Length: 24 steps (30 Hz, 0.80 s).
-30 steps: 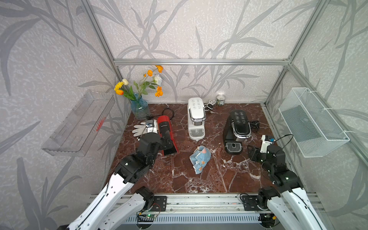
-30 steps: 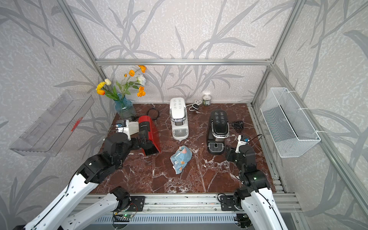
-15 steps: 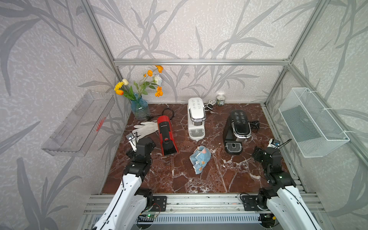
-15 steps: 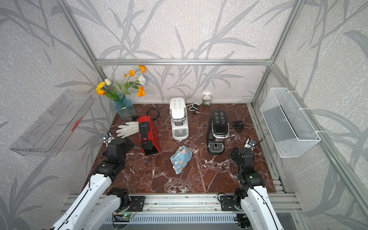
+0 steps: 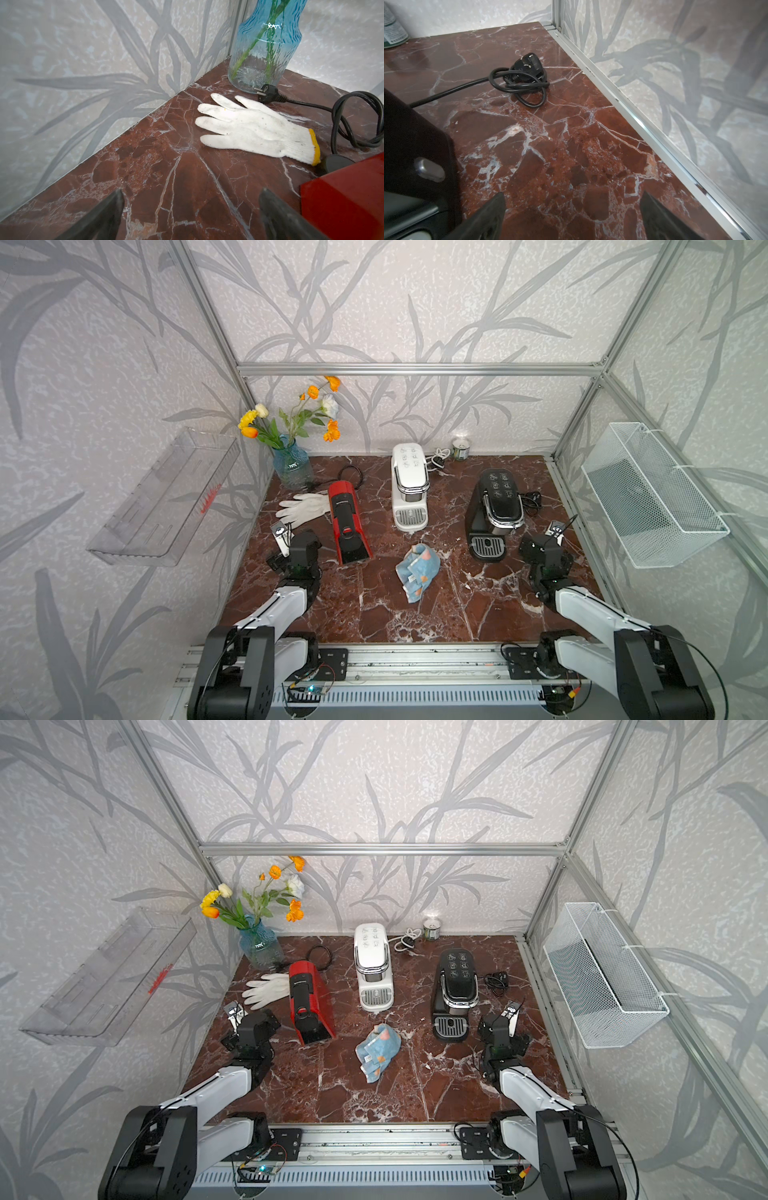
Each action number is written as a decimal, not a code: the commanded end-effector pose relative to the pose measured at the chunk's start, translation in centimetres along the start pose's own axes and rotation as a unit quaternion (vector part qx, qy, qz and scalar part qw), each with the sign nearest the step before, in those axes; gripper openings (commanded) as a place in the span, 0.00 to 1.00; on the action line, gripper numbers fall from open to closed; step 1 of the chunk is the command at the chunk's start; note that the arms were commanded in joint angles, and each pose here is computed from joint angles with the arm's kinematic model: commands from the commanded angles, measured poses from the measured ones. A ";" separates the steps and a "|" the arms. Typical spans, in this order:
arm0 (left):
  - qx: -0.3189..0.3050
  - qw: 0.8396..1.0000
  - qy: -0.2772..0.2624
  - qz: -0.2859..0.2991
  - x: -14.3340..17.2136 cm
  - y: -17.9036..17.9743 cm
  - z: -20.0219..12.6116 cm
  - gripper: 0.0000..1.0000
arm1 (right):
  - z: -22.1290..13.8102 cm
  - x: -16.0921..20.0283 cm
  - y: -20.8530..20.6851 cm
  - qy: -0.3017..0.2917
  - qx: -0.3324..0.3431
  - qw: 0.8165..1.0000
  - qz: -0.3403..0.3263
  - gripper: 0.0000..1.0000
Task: Wipe the surface of a coffee machine
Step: Reset both arms
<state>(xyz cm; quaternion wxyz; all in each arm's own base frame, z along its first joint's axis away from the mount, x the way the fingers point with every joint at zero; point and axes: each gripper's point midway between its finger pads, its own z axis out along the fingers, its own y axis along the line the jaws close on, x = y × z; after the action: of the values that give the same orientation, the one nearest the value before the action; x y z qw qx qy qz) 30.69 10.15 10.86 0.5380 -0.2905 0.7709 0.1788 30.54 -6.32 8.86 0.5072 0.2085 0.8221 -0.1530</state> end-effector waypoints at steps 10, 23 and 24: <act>0.140 0.989 0.011 0.033 -1.4 -5.8 3.7 1.00 | 2.0 -4.2 6.9 -0.115 -0.135 0.983 -0.046 0.99; 0.251 0.963 0.011 0.094 0.8 -10.1 3.4 1.00 | 2.7 -2.7 11.3 -0.104 -0.234 0.961 -0.104 0.99; 0.251 0.963 0.020 0.096 0.9 -10.1 3.3 1.00 | 2.7 -2.4 11.2 -0.093 -0.233 0.962 -0.105 0.99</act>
<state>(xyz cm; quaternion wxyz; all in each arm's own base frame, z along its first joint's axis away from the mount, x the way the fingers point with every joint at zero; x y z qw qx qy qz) 38.80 5.49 8.00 0.5395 -0.1073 0.8340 0.0443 37.97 -0.15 7.72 0.5724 0.0129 0.8178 -0.0584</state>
